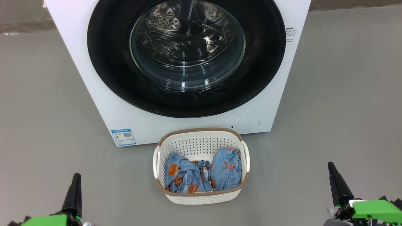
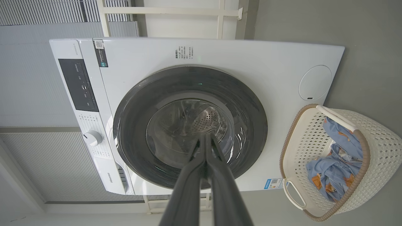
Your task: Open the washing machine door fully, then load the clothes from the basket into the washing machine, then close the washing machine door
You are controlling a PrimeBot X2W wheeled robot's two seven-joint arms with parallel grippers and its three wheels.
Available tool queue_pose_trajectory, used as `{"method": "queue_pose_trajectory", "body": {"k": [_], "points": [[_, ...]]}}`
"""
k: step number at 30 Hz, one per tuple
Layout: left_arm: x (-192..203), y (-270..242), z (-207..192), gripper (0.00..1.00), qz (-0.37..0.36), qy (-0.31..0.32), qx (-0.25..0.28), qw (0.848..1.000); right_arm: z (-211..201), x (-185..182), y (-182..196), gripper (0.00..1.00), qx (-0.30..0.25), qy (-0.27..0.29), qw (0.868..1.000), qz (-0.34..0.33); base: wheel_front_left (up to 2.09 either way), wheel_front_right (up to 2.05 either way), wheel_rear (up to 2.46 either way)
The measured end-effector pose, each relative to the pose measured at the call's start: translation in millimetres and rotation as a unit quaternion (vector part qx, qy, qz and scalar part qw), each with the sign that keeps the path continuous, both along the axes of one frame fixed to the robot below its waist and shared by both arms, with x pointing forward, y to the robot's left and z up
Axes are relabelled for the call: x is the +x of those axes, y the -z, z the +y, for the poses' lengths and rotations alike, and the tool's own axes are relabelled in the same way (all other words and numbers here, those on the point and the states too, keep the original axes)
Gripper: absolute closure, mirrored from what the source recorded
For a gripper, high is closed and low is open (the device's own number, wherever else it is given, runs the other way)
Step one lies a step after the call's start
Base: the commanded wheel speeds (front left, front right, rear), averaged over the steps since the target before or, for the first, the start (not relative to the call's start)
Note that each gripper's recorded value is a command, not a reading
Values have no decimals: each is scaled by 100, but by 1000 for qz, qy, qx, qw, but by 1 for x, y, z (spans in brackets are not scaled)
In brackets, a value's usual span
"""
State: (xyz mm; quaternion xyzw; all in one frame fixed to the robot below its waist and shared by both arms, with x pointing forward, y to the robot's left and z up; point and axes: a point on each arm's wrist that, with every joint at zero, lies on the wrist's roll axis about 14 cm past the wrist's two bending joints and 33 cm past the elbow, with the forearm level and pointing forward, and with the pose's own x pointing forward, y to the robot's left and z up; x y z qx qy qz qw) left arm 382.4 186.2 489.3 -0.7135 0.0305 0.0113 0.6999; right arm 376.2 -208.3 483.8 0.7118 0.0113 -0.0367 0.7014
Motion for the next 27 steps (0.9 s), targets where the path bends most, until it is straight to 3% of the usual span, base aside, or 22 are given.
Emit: {"method": "queue_pose_trajectory", "body": {"k": [27], "points": [[0,0,0,100,0,0,0,1000,0,0,0,100,0,0,1000,0,0,0,0]]}}
